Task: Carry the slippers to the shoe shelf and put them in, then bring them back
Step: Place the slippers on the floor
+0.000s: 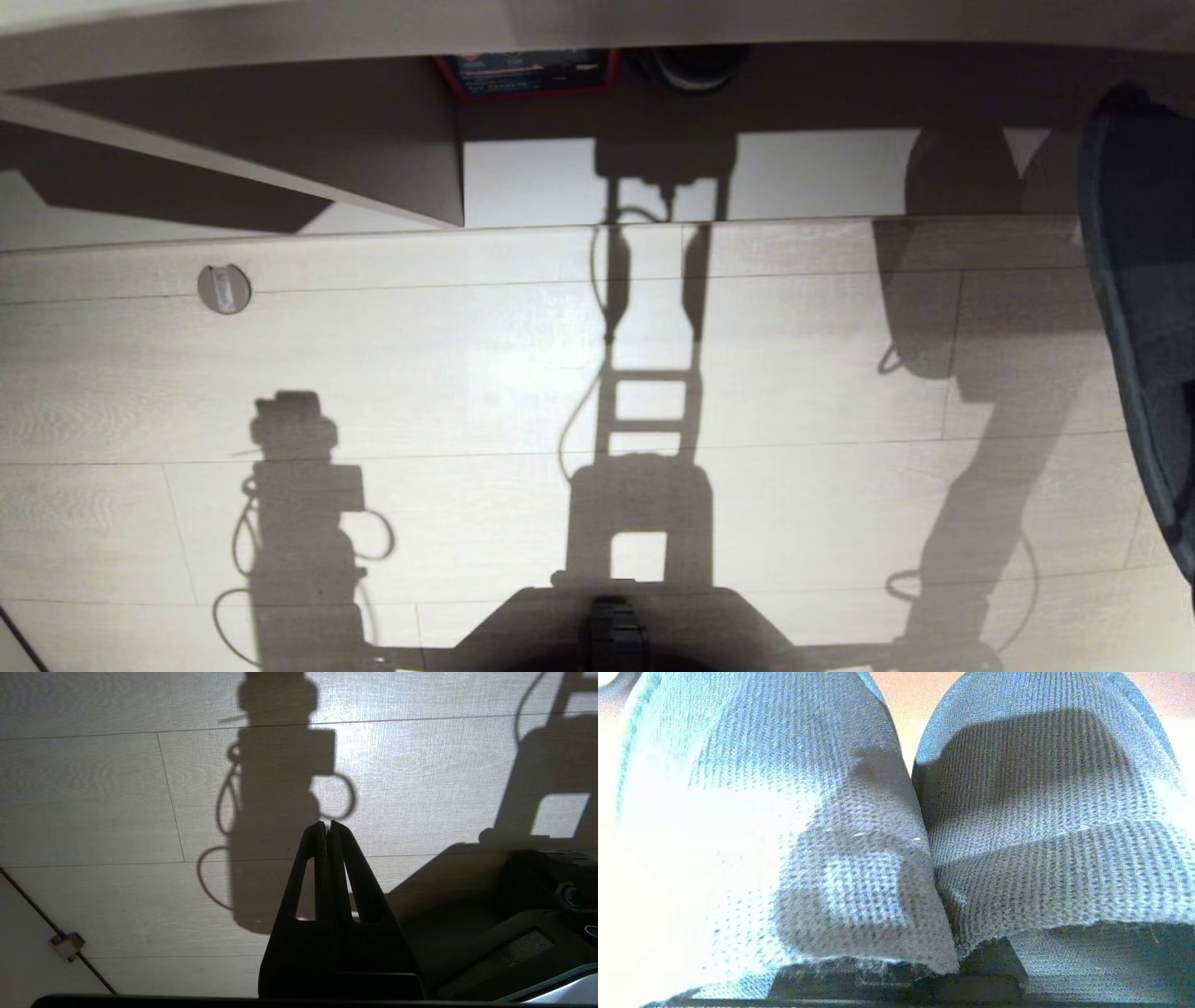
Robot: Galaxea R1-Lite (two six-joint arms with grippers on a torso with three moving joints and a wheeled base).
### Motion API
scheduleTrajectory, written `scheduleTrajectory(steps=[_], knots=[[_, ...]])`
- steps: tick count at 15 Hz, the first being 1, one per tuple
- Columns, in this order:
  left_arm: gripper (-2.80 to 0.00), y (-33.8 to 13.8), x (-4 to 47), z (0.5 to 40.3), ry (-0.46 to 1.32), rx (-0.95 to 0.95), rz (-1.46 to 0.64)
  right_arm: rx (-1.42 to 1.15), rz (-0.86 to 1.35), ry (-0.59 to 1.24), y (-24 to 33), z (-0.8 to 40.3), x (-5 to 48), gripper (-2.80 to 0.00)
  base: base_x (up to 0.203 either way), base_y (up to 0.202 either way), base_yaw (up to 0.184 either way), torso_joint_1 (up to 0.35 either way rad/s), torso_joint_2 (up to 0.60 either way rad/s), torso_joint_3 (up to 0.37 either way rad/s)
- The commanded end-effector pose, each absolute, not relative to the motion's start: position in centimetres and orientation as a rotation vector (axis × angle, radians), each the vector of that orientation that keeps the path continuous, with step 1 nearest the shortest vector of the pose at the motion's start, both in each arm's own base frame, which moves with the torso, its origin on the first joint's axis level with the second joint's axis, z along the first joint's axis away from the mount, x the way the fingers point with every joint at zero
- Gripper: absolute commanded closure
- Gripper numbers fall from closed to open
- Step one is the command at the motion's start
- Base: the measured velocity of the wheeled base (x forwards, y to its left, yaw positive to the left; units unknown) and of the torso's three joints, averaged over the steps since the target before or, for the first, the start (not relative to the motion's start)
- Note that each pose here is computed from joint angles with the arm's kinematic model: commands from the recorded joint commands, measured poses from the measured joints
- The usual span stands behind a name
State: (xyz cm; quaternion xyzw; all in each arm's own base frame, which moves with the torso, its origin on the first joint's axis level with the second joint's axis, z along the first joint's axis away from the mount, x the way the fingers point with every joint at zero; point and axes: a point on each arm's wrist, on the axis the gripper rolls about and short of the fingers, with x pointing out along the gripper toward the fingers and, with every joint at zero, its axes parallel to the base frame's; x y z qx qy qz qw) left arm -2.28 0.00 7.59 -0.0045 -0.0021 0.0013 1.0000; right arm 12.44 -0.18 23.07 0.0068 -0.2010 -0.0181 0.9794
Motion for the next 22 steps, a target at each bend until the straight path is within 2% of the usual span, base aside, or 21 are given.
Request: scheduleTrajectory(steps=[1, 8, 16, 22], knots=[[0.00, 0.0, -2.3, 7.6, -0.005, -0.009, 0.003, 0.013, -0.039, -0.456, -0.2, 22.8, 9.1, 0.00, 0.000, 0.000, 0.000, 0.000, 0.00, 0.000], [0.00, 0.0, -2.3, 7.6, -0.003, -0.009, 0.003, -0.030, -0.056, -0.325, -0.1, 16.9, 1.7, 0.00, 0.000, 0.000, 0.000, 0.000, 0.00, 0.000], [0.00, 0.0, -2.3, 7.6, -0.005, -0.009, 0.003, -0.083, -0.031, -0.126, -0.1, 10.4, -1.4, 0.00, 0.000, 0.000, 0.000, 0.000, 0.00, 0.000], [0.00, 0.0, -2.3, 7.6, -0.005, -0.009, 0.003, -0.077, 0.006, -0.055, -0.1, 8.1, -2.3, 0.00, 0.000, 0.000, 0.000, 0.000, 0.00, 0.000]])
